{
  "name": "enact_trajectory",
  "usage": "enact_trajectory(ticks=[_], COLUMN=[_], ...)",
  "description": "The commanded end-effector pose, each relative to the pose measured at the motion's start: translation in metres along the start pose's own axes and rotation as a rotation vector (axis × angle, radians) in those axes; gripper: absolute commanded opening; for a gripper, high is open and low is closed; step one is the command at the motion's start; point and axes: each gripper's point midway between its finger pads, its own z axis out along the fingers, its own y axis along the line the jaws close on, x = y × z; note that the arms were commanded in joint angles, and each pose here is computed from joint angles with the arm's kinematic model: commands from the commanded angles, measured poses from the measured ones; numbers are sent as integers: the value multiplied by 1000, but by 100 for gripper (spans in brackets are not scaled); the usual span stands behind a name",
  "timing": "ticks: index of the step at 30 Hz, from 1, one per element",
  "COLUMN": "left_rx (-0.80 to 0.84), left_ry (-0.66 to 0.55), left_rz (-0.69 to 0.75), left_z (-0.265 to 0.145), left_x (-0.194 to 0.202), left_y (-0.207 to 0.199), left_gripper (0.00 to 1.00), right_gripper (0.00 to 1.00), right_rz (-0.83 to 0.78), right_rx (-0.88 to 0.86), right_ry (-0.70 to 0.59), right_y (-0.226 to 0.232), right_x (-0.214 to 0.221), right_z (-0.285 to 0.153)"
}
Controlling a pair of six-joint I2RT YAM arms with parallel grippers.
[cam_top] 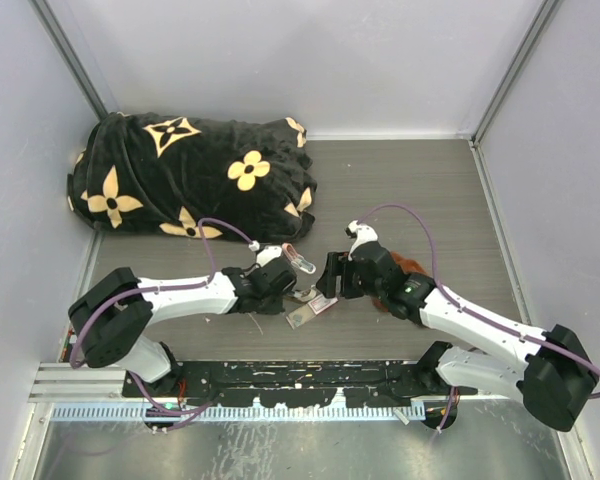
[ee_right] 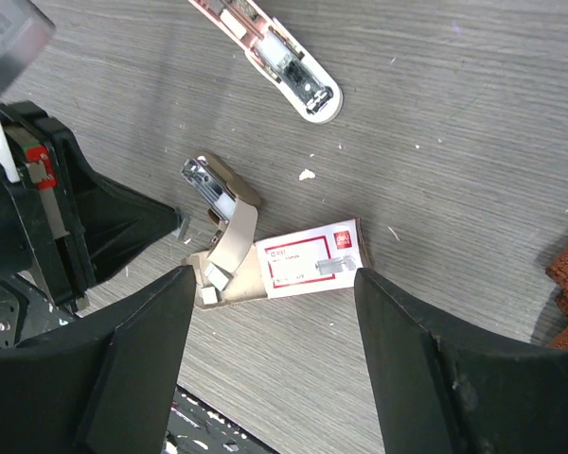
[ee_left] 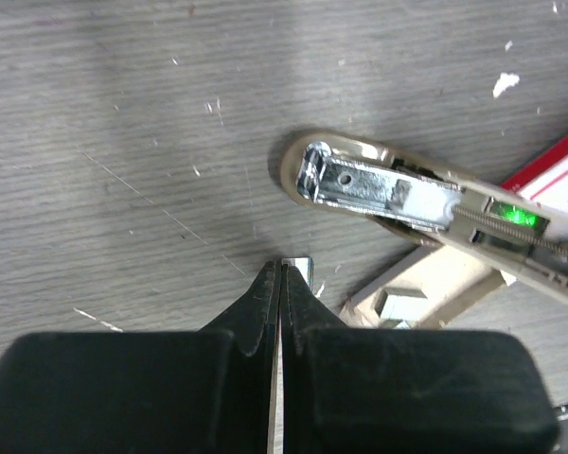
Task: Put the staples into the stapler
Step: Pick up the staple from the center of the board.
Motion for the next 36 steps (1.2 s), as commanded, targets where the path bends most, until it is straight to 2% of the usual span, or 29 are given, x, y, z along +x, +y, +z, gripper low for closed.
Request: enact_trajectory(ticks=[1, 5, 9, 16, 22, 27, 30, 36], left_rx=[92, 203, 333, 749, 1036, 1134, 1177, 1237], left_ry=[20, -35, -52, -24, -34, -82, -113, -192], left_rz=[-28, -20, -8, 0, 91, 165, 183, 162], left_z=[-12, -37, -65, -132, -192, -218, -228, -243], left_x=[8, -9, -22, -39, -41, -43, -45, -57], left_y=[-11, -27, -37, -62, -81, -81, -84, -90], left_gripper=[0, 0, 0, 0, 0, 0, 0, 0], right_gripper=[75, 77, 79, 79, 85, 87, 84, 70], right_rz=[-10, -17, -44, -185, -131, -107, -81, -25], right_rx=[-19, -77, -205, -659, -882, -1015, -1035, -1111], right_ry=[-91, -119, -153, -226, -135, -105, -74, -77], right_y=[3, 12, 29, 94, 127, 140, 145, 162], right_x=[-23, -37, -51, -60, -55, -49, -44, -35], right_z=[-9, -16, -27, -78, -94, -105, -104, -112])
